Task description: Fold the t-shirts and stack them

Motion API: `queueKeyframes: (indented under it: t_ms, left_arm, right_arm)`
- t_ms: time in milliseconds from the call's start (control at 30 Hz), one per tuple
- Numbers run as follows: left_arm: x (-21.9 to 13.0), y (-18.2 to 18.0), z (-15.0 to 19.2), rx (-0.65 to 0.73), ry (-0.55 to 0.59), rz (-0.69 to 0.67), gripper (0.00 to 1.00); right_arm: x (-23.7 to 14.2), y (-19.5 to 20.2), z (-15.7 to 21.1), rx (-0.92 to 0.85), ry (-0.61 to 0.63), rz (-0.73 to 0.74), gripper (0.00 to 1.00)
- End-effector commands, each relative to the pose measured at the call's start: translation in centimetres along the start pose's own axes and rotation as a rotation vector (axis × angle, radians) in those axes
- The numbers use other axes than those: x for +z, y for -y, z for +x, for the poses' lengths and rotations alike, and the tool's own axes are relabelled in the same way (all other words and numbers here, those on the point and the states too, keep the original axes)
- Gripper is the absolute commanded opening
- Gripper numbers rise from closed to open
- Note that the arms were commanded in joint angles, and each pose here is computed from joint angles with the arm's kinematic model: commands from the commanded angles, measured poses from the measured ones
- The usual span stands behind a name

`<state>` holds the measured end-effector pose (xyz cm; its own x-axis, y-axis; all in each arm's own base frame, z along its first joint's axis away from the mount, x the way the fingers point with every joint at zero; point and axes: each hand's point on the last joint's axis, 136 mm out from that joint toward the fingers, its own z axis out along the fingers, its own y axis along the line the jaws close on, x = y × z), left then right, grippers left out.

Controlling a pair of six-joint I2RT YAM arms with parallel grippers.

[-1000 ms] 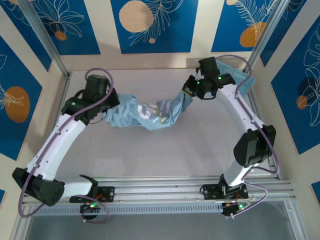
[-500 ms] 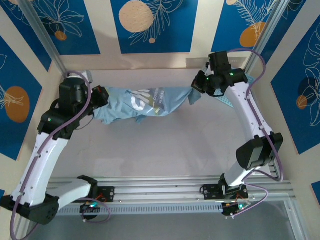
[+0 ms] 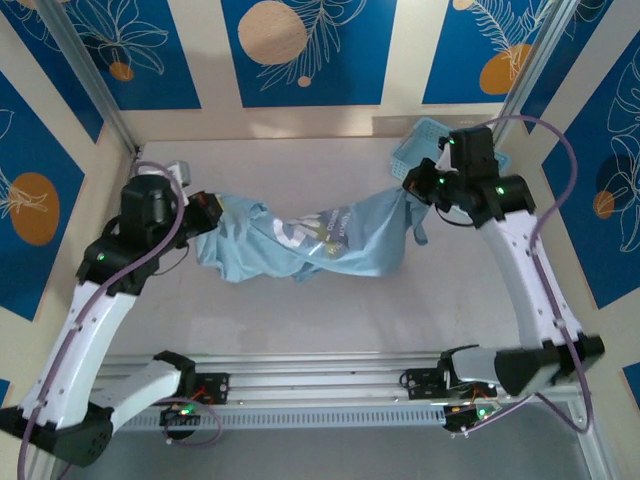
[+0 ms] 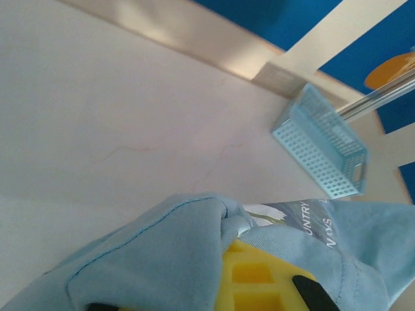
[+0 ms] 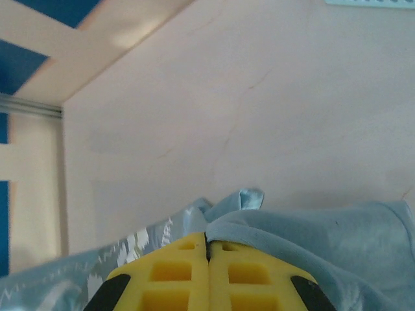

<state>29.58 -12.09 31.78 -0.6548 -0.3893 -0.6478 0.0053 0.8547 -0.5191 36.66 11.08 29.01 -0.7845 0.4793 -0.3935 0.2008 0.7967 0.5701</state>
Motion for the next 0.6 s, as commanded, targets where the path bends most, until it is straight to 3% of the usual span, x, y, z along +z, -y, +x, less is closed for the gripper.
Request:
queueKeyframes:
  t_ms: [0,33,100,167,267,400,567]
  left_arm:
    - [4.5,-1.7,0.8,-0.032,-0.057,-0.073,0.00]
    - [5.4,-1.9,1.0,-0.031,-0.070,-0.082,0.00]
    - [7.2,-2.7,1.5,-0.043,-0.105,-0.118,0.00]
    - [8.2,-3.3,1.8,-0.054,-0.133,-0.149,0.00]
    - [8.9,-3.9,2.2,-0.058,-0.161,-0.170,0.00]
    - [8.8,-4.5,3.2,-0.046,-0.187,-0.176,0.00]
    - [8.6,-5.1,4.0,-0.047,-0.207,-0.179,0.00]
  right_arm:
    - [8.3,2.9,-0.1,0.087,-0.195,0.061,0.00]
    - [9.8,3.6,-0.2,0.108,-0.235,0.087,0.06]
    - [12.7,5.0,-0.2,0.130,-0.294,0.133,0.29]
    - [13.8,6.2,0.1,0.144,-0.312,0.175,0.45]
    - [12.7,7.8,1.7,0.180,-0.310,0.234,0.59]
    - [9.4,11.0,7.9,0.277,-0.332,0.336,0.62]
    - [8.1,13.8,16.5,0.363,-0.428,0.379,0.60]
